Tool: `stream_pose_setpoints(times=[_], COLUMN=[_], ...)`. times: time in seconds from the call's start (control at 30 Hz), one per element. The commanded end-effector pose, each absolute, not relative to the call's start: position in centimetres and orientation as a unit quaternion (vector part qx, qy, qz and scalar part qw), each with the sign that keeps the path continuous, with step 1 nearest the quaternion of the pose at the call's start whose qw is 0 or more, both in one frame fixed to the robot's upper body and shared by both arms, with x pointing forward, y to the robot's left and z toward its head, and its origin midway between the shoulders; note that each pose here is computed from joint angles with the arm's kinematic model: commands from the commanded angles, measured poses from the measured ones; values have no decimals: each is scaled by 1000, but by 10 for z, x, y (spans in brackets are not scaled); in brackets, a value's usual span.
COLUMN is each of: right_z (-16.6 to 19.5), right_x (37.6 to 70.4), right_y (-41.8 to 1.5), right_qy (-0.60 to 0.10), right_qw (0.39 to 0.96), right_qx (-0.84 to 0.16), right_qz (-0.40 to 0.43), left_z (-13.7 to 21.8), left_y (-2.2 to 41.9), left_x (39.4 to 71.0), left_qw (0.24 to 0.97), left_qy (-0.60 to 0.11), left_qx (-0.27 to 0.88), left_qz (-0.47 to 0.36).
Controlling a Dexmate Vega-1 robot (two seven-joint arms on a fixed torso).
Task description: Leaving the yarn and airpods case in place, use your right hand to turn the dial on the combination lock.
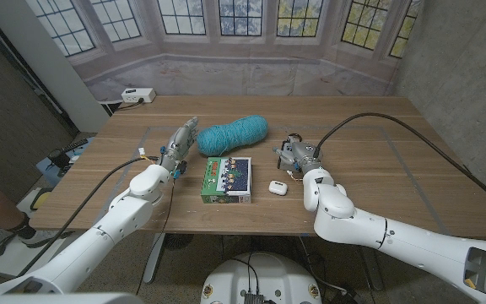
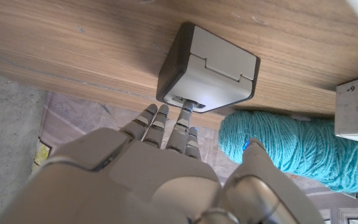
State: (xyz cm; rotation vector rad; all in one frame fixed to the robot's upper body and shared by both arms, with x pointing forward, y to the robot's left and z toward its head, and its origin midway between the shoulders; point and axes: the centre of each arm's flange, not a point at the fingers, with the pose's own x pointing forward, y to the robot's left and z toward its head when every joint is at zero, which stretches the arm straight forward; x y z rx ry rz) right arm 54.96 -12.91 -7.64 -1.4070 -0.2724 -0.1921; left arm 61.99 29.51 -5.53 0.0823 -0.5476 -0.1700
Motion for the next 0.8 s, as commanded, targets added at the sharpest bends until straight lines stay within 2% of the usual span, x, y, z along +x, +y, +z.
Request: stream_pose_setpoints(times=[0.03, 0.8], right_z=[-75, -81], right_x=[545, 540], right_y=[-128, -125], right_qy=[-132, -125], right_qw=[748, 751], right_qx=[-643, -641], right_qz=[-96, -94], left_z=[-55, -56], left_y=[294, 297], left_x=[623, 624], left_qw=[958, 959], left_qy=[-270, -268], left_qx=[40, 39], left_qz=[-87, -87])
